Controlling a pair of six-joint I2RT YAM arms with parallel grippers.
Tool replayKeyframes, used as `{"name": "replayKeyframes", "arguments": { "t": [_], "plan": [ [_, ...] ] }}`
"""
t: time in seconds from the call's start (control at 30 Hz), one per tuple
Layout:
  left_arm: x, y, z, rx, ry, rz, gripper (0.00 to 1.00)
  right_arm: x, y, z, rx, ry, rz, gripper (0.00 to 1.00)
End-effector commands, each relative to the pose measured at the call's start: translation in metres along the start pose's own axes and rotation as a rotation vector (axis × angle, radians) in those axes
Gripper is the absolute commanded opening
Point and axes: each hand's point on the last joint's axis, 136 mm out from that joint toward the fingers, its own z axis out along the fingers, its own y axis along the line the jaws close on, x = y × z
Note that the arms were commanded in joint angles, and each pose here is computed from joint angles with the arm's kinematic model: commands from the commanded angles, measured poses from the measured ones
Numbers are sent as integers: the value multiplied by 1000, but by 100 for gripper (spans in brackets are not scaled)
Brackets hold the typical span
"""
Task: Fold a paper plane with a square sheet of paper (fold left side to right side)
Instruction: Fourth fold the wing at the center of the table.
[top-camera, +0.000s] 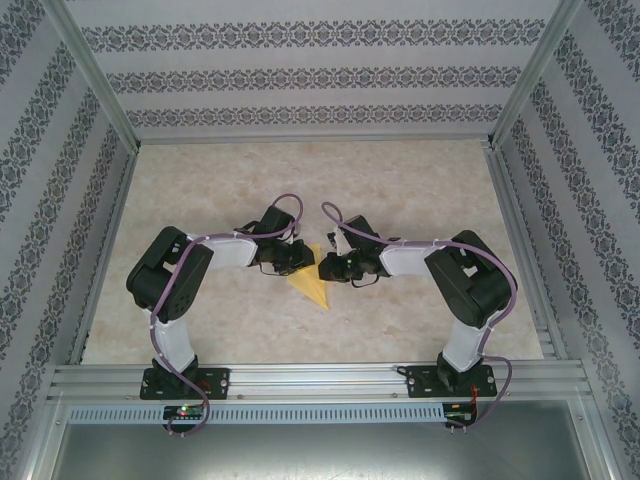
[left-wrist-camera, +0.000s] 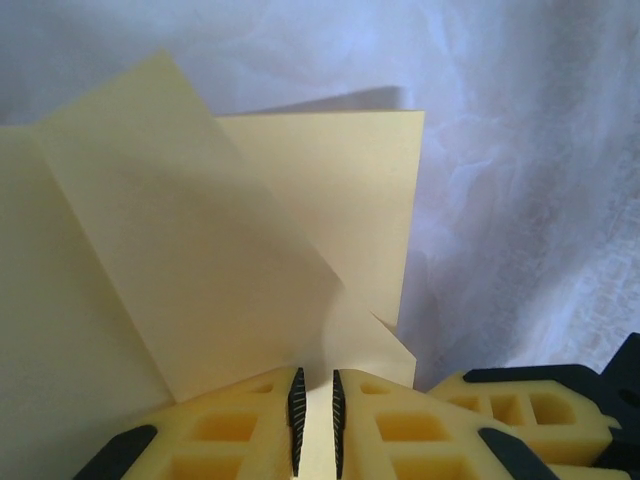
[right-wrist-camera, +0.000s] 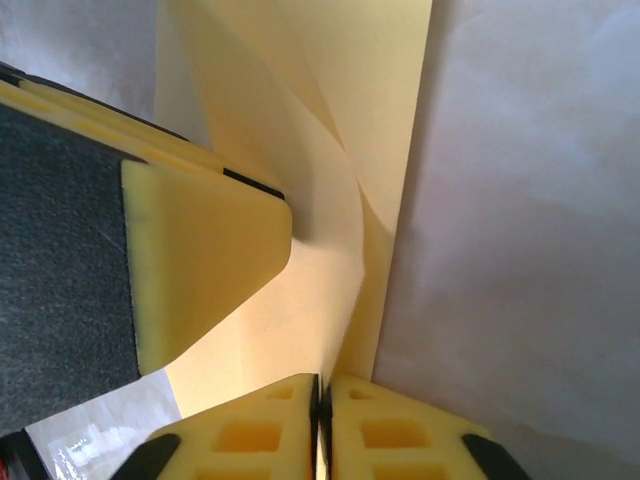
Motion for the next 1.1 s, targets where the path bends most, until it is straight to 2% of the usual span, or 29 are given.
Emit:
{"name": "replayKeyframes", "arguments": {
  "t": [0.0,0.13,0.33,0.5,0.7,1.07],
  "plan": [
    [22,36,8,-114,50,-20,21,-11,13,-16,11,-35,-34,17],
    [22,36,8,-110,51,-20,20,-11,14,-42,35,-74,-47,26],
    [21,33,8,-107,51,-16,20,14,43,-54,-70,-33,-74,23],
    [20,33,8,-106,48,-16,20,31,72,-39,-166,36,-83,20],
    [22,33,8,-106,51,-16,20,47,59,-11,-112,112,-67,19],
    [22,34,7,-109,54,-13,19,63,35,1,-34,168,-55,19]
  ]
}}
